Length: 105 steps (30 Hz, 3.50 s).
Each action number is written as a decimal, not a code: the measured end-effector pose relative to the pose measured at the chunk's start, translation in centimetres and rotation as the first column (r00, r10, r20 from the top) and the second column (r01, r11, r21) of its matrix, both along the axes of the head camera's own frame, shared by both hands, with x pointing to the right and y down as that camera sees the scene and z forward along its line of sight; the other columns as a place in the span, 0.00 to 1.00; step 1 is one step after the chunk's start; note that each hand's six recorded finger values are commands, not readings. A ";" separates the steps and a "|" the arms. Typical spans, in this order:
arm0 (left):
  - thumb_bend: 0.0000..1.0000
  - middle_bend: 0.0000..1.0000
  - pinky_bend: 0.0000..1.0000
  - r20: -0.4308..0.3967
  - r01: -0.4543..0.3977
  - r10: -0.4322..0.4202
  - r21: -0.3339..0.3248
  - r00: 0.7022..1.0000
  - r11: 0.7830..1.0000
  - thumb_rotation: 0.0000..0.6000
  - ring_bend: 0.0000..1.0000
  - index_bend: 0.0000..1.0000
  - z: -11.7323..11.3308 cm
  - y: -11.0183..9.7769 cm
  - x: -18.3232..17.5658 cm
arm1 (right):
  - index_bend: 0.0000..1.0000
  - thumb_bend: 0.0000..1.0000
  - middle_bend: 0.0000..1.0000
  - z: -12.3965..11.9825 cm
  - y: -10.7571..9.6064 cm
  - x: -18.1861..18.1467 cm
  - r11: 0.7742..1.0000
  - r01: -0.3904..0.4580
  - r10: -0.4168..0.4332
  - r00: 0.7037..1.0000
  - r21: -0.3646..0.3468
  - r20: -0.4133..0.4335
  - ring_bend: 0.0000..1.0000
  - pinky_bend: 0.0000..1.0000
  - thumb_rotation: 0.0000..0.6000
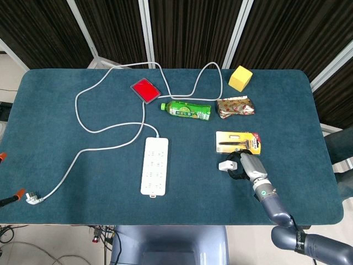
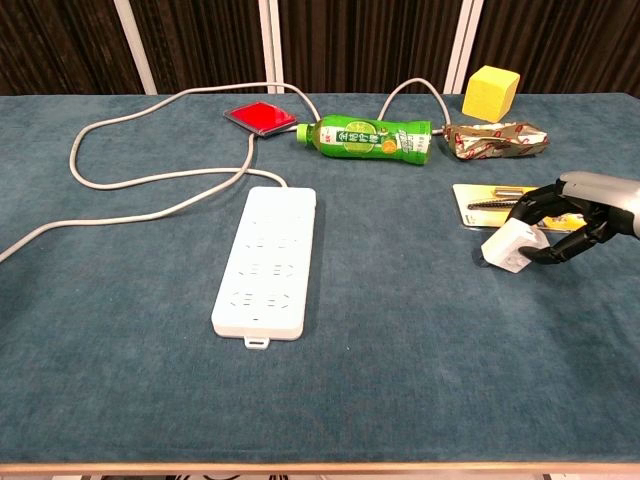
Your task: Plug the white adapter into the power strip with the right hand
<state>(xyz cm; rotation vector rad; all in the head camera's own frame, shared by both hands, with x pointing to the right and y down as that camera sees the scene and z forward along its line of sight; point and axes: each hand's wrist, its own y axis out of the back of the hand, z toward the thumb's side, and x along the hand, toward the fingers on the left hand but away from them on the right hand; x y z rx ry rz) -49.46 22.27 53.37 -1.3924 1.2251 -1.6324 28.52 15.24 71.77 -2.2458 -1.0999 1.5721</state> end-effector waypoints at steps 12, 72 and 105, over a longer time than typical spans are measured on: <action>0.06 0.00 0.00 -0.004 -0.003 0.003 -0.005 1.000 1.000 1.00 0.00 0.16 0.0 0.1 0.1 | 0.51 0.46 0.44 0.2 0.1 -0.5 1.000 0.011 -0.011 1.000 0.008 0.006 0.29 0.07 1.00; 0.06 0.00 0.00 -0.018 0.018 -0.018 0.002 1.000 1.000 1.00 0.00 0.16 -0.5 -0.1 -0.6 | 0.63 0.56 0.52 -5.6 -6.7 -19.9 0.955 0.295 -0.282 0.888 -0.019 -0.364 0.36 0.07 1.00; 0.06 0.00 0.00 -0.008 0.019 -0.019 -0.002 1.000 1.000 1.00 0.00 0.16 -0.1 -0.3 -0.7 | 0.64 0.56 0.52 -3.3 -6.9 -25.1 0.958 0.284 -0.257 0.917 0.045 -0.306 0.36 0.07 1.00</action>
